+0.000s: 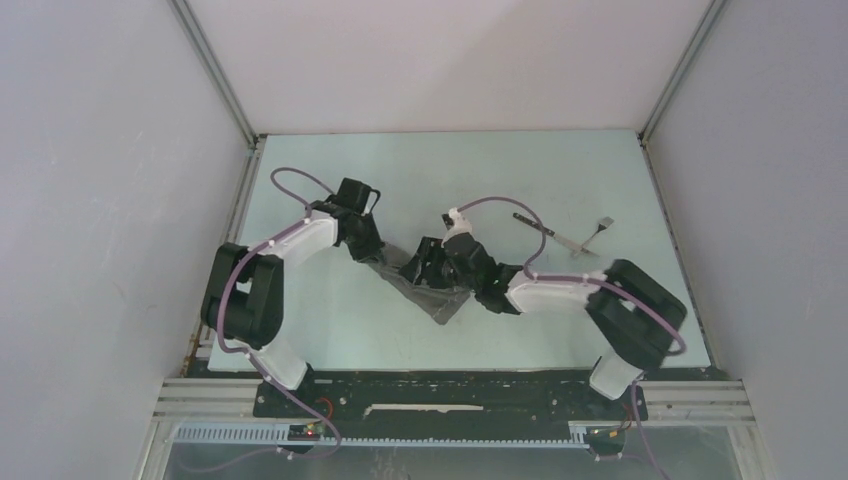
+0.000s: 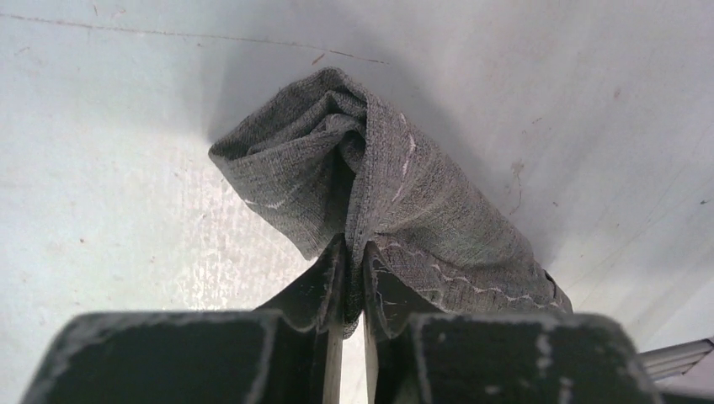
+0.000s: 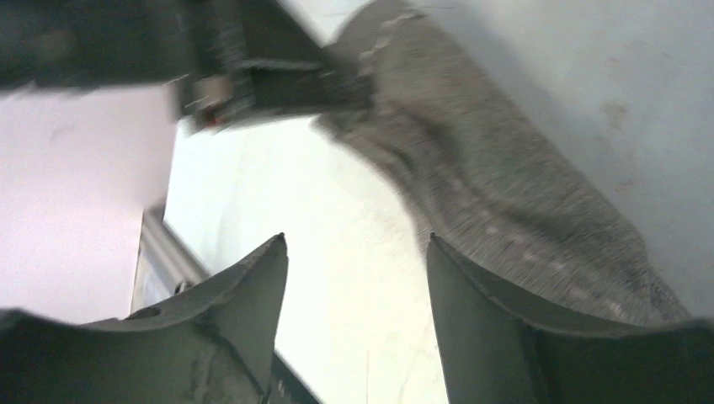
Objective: Fold the napkin into a case and place the utensils inside
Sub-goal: Fold the 2/3-rectangle-folded napkin at the center of the board, then smooth out the smaller rectangle-folded napkin at the center of the board.
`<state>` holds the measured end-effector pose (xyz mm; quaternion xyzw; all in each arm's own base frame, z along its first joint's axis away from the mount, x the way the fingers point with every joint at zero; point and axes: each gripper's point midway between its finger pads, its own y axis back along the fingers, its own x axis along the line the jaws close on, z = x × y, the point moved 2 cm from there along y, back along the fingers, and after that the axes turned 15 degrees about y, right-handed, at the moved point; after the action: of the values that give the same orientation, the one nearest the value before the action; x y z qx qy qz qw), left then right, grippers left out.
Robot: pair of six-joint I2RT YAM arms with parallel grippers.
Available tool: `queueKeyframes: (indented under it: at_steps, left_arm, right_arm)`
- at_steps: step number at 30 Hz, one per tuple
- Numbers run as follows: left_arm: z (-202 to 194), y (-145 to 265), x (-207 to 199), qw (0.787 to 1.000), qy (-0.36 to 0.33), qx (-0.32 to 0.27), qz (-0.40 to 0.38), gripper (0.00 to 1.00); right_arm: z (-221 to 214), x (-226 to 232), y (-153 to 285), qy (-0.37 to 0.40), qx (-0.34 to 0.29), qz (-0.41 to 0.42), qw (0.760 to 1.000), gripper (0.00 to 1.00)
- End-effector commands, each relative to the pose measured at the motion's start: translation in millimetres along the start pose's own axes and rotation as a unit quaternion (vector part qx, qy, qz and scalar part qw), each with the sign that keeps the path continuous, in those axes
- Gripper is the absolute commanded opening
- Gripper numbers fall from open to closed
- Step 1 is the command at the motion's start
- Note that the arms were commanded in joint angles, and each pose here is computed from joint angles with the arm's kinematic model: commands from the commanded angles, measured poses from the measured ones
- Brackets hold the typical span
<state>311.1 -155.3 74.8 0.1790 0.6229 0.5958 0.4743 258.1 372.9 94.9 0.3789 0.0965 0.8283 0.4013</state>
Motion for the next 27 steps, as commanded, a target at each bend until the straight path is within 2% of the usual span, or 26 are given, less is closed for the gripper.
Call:
queueKeyframes:
  at_steps: [1,3,5,7,11,16,18,21,27]
  left_arm:
    - [13,8,-8,0.997,-0.038,-0.008,-0.063,0.12]
    - [15,6,-1,0.998,-0.035,-0.005,-0.06,0.08]
    - [16,3,2,0.998,-0.034,-0.003,-0.055,0.07]
    - [17,0,4,0.998,-0.033,0.001,-0.049,0.06]
    - [23,-2,9,0.999,-0.027,0.0,-0.04,0.06]
    - [26,-3,3,0.999,-0.024,0.006,-0.047,0.06]
    - [25,-6,5,0.999,-0.023,0.008,-0.043,0.06]
    - [24,-7,8,0.999,-0.023,0.011,-0.039,0.06]
    - [27,-6,8,0.999,-0.022,0.011,-0.038,0.06]
  right_arm:
    - [19,27,46,0.185,0.032,0.087,0.978,0.74]
    - [23,18,58,0.222,0.058,0.104,0.968,0.81]
    - [30,-1,63,0.228,0.09,0.117,0.962,0.85]
    - [31,-18,65,0.221,0.131,0.134,0.957,0.85]
    - [28,-31,64,0.202,0.159,0.174,0.95,0.87]
    - [7,-29,53,0.176,0.189,0.183,0.949,0.77]
    - [2,-23,50,0.172,0.192,0.187,0.948,0.69]
    - [-4,-14,45,0.171,0.189,0.197,0.947,0.63]
    - [-19,-16,35,0.17,0.199,0.173,0.95,0.63]
